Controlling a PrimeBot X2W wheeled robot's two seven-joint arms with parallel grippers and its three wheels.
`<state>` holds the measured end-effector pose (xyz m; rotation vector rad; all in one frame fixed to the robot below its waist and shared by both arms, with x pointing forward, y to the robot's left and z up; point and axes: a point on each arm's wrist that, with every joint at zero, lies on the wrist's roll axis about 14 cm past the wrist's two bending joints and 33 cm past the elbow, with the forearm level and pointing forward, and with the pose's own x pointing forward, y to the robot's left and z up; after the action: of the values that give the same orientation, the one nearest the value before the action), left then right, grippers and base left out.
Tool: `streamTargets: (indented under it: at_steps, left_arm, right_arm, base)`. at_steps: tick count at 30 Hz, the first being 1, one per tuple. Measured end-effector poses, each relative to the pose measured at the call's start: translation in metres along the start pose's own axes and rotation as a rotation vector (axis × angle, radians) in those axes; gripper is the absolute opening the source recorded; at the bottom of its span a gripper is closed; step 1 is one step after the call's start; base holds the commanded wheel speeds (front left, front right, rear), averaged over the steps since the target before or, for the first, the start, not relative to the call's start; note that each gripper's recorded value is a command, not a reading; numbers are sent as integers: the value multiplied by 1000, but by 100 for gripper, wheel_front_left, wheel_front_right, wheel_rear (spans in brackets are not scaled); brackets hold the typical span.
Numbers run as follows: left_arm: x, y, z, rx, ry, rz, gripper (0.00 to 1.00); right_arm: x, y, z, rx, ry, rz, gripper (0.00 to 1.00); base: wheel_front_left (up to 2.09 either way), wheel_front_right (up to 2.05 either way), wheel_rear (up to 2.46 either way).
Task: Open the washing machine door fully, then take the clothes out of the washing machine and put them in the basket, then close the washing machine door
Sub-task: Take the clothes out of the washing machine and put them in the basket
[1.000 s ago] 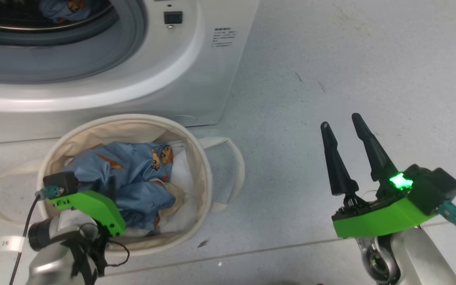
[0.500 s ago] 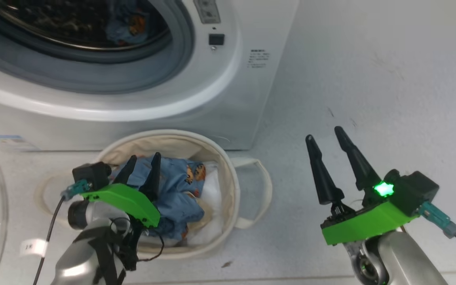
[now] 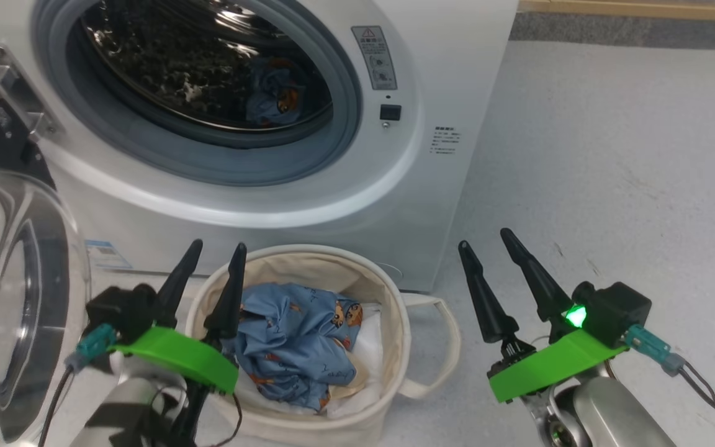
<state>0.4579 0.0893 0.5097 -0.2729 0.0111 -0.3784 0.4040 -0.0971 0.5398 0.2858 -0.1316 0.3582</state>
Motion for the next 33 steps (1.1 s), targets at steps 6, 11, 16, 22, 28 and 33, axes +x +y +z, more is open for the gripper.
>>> streamTargets:
  at_steps: [6, 11, 16, 22, 28, 33]
  left_arm:
    - [-19, 5, 6, 26, -1, 37, 100]
    - [-20, 1, 13, 24, -14, 36, 100]
    - [-19, -1, 15, 24, -16, 32, 100]
    - [-17, -2, 12, 19, -4, 34, 100]
    - [-13, 4, 3, -23, 23, 46, 100]
    - [11, 17, -4, -58, 56, 53, 100]
  right_arm:
    - [2, 7, 0, -33, 0, 21, 100]
    - [3, 8, -2, -41, 7, 25, 100]
    - [3, 8, -2, -41, 6, 24, 100]
    - [2, 5, -4, -39, 11, 16, 100]
    - [4, 4, -8, -29, 18, 11, 100]
    - [5, -3, -18, -20, 43, -4, 100]
  base:
    - [0, 0, 0]
    - [0, 0, 0]
    - [0, 0, 0]
    - [0, 0, 0]
    - [0, 0, 0]
    - [0, 0, 0]
